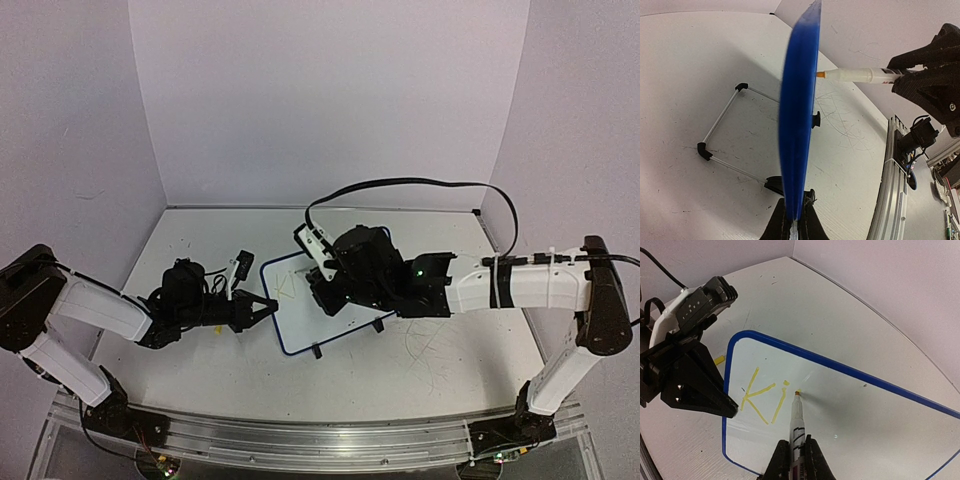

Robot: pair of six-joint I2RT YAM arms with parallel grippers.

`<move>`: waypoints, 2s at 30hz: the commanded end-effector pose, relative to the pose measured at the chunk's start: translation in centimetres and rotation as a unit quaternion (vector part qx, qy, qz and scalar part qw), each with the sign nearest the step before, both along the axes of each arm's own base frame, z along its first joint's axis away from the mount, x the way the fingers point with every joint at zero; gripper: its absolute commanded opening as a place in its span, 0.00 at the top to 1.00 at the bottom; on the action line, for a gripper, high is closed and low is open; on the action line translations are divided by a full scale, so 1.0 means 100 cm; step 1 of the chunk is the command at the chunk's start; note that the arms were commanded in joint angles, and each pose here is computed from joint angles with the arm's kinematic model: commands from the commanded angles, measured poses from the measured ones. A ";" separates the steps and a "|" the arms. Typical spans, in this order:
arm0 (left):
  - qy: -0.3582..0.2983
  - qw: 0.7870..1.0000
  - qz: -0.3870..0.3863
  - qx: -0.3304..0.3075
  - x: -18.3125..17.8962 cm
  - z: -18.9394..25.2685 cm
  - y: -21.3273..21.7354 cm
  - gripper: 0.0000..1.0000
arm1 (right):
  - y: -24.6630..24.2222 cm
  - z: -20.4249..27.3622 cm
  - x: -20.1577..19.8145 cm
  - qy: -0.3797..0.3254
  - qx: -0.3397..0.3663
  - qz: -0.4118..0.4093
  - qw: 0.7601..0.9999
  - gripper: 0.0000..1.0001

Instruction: Write a sentence on the whiteboard

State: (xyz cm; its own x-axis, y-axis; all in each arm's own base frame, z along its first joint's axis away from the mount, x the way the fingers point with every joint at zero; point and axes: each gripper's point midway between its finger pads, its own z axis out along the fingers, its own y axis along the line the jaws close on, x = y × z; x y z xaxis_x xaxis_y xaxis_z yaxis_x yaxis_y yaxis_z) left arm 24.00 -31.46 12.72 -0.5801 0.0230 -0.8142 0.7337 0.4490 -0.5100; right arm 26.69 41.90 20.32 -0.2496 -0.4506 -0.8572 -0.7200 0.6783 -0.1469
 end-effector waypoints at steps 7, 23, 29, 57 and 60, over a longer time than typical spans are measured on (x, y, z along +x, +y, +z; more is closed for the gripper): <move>-0.008 1.000 0.004 0.005 0.004 0.006 -0.002 1.00 | -0.010 -0.016 -0.006 0.029 -0.001 -0.011 1.000 1.00; -0.006 1.000 0.004 0.005 0.004 0.005 -0.002 1.00 | -0.008 -0.031 -0.018 0.049 -0.008 0.002 0.999 1.00; -0.007 1.000 0.004 0.005 0.004 0.006 -0.002 1.00 | -0.003 -0.020 -0.011 0.034 0.002 -0.006 0.999 1.00; -0.007 1.000 0.004 0.006 0.002 0.005 0.000 1.00 | -0.007 0.020 0.027 -0.015 0.032 -0.054 0.998 1.00; -0.006 1.000 0.004 0.006 0.002 0.005 0.000 1.00 | -0.009 0.023 0.029 -0.019 0.034 -0.060 0.997 1.00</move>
